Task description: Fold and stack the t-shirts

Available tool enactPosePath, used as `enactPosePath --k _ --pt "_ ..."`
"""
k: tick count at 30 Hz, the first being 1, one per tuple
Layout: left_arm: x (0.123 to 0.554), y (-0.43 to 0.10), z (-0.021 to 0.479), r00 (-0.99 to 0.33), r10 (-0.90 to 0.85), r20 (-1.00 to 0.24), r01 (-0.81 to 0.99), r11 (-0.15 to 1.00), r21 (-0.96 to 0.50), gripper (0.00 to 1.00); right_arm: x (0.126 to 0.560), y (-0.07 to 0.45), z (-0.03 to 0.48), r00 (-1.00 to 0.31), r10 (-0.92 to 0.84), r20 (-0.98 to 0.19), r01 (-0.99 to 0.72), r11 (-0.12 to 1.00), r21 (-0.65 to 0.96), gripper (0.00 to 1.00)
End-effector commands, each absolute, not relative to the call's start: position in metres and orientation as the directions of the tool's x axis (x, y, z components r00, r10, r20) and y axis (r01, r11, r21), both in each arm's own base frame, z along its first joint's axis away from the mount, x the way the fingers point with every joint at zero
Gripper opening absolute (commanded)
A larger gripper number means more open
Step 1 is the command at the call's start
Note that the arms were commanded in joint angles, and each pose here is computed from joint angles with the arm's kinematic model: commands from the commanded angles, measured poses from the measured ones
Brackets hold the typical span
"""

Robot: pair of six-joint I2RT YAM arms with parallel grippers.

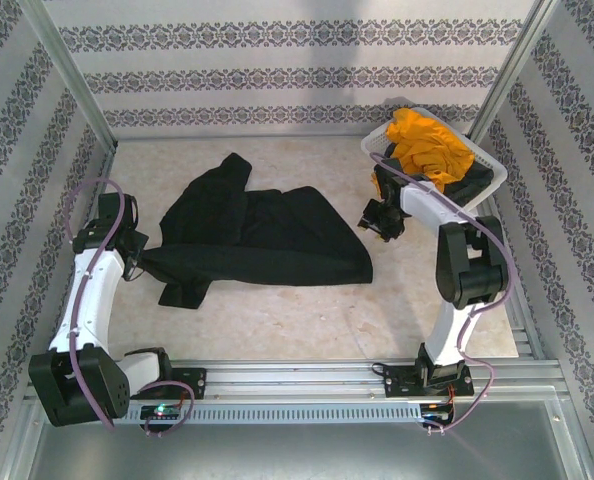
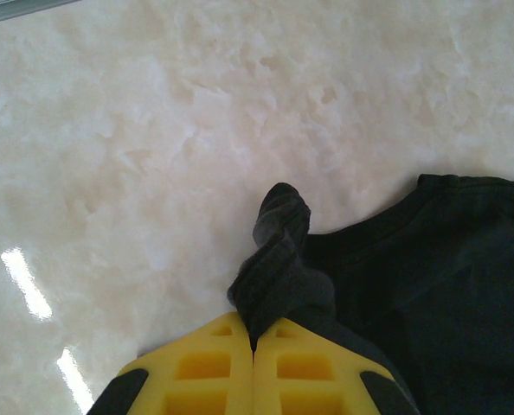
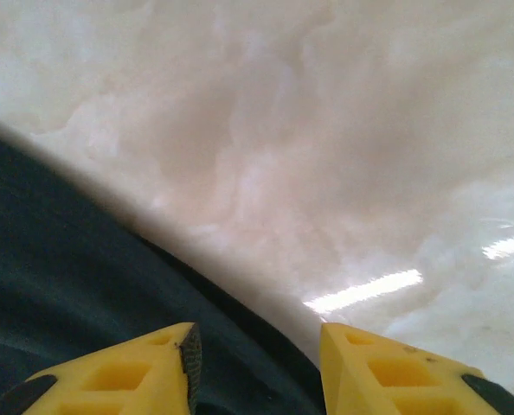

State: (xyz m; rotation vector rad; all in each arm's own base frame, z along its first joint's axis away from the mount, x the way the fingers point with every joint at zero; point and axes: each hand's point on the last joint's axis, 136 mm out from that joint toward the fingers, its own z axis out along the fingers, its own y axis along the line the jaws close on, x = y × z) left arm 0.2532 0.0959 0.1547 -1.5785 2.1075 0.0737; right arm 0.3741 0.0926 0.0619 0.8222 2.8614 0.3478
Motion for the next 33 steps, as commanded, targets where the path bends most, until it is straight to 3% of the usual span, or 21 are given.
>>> enactPosePath --k 1,5,10,16,24,33 --pt "0.253 0.102 0.166 -0.192 -0.869 -0.456 -0.910 0.332 -0.249 0.00 0.344 0.079 0.076 -0.774 0.626 -0.097 0.586 0.766 0.264 0.38" --pt "0.253 0.100 0.166 -0.194 -0.871 -0.451 -0.907 0.334 -0.256 0.00 0.300 0.089 0.071 -0.683 0.730 -0.041 0.679 0.654 0.332 0.36" --pt "0.255 0.097 0.166 -0.195 -0.873 -0.446 -0.905 0.336 -0.262 0.00 0.265 0.100 0.064 -0.588 0.809 0.016 0.750 0.537 0.386 0.41" --pt "0.255 0.095 0.164 -0.198 -0.876 -0.440 -0.901 0.339 -0.269 0.00 0.267 0.121 0.042 -0.567 0.814 0.129 0.787 0.489 0.376 0.42" --pt "0.252 0.094 0.166 -0.195 -0.875 -0.443 -0.899 0.340 -0.276 0.00 0.270 0.136 0.029 -0.513 0.836 0.195 0.843 0.448 0.297 0.42" --pt "0.250 0.092 0.163 -0.189 -0.882 -0.432 -0.897 0.334 -0.289 0.00 0.270 0.129 0.009 -0.470 0.859 0.204 0.879 0.434 0.198 0.42"
